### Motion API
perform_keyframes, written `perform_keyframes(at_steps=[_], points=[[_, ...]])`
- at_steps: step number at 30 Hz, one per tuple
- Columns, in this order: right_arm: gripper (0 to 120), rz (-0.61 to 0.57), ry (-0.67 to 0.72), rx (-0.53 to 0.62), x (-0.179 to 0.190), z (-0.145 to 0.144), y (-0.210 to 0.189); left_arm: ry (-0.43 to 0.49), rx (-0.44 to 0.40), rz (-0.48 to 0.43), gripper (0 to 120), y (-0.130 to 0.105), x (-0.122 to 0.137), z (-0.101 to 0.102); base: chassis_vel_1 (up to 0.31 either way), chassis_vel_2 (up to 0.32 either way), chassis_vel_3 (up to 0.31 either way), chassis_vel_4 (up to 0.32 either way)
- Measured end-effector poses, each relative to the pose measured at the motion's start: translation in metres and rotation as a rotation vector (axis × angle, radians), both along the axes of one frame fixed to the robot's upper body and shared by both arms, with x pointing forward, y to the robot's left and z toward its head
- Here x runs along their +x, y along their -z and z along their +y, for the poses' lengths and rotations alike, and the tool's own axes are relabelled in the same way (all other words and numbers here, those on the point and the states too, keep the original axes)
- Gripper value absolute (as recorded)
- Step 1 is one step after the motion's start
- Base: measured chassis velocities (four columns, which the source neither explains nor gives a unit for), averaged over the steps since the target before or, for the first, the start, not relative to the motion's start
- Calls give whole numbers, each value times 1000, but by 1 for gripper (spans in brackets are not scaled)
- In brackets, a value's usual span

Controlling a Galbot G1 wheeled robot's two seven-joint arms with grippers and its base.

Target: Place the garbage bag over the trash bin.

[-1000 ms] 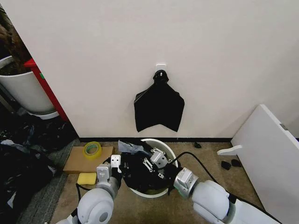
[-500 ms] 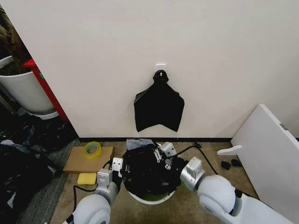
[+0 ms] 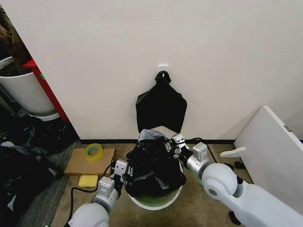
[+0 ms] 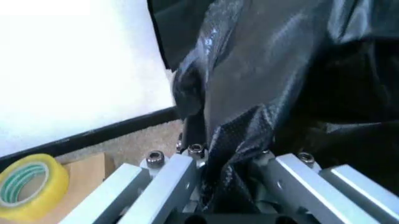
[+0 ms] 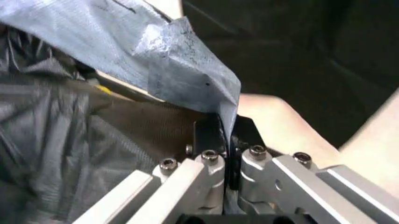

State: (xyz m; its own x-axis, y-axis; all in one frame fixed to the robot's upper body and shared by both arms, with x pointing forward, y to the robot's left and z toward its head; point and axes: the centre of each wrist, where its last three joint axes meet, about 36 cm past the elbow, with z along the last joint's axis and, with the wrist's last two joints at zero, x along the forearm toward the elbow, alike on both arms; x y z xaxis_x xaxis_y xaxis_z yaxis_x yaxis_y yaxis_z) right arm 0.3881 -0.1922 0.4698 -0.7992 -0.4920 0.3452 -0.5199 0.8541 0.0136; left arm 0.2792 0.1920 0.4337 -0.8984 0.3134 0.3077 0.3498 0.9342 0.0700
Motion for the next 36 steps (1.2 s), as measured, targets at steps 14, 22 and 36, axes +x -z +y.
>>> perform_keyframes(at_steps=[14,22,36], points=[[0,94,53,-44,1,-34,27,6,-91,-55,3,-1,2,1,0,0,0,0],[0,149,59,62,0,-49,32,3,-173,-46,3,-8,2,-1,0,0,0,0],[45,170,104,211,-6,-68,21,-61,-158,22,3,0,13,6,0,0,0,0]])
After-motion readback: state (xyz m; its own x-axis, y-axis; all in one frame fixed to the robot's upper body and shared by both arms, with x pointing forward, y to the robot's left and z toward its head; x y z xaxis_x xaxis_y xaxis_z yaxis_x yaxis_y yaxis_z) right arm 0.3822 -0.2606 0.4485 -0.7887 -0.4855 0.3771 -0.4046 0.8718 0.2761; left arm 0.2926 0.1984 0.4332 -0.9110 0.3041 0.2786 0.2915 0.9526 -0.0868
